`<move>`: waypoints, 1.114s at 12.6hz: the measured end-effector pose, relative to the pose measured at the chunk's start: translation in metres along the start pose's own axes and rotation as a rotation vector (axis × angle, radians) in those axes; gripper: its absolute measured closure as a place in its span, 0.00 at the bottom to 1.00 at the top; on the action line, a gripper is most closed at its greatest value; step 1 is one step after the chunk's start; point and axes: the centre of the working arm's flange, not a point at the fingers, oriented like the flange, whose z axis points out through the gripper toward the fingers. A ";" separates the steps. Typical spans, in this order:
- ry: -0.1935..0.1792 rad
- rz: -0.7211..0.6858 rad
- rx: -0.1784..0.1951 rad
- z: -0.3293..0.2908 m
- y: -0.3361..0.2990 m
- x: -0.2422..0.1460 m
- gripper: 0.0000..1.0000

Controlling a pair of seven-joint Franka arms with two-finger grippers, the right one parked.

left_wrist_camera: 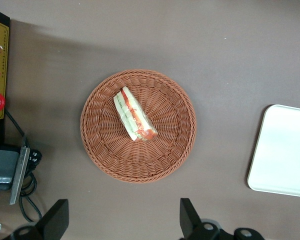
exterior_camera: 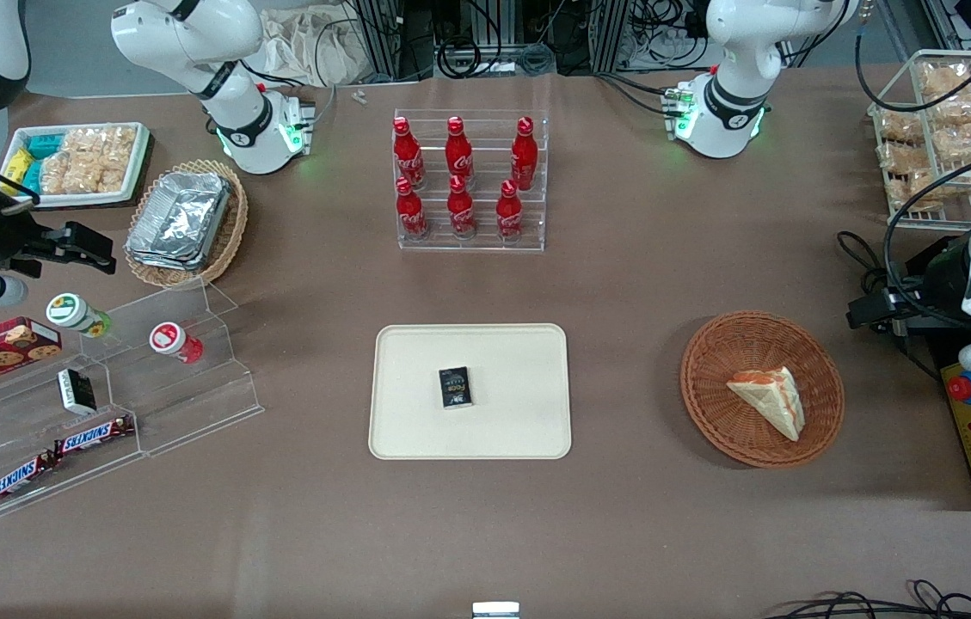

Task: Place sandwich from basket to tray
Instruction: 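Move the left gripper down over the sandwich in the wicker basket, then close the left gripper on the triangular sandwich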

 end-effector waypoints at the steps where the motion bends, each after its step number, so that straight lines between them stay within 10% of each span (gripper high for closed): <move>1: -0.002 0.000 0.000 0.001 0.000 0.000 0.00; 6: -0.074 -0.059 0.006 0.053 -0.002 0.012 0.00; 10: 0.026 -0.369 -0.018 0.176 -0.008 0.011 0.00; 14: 0.028 -0.543 -0.029 0.235 -0.012 -0.006 0.00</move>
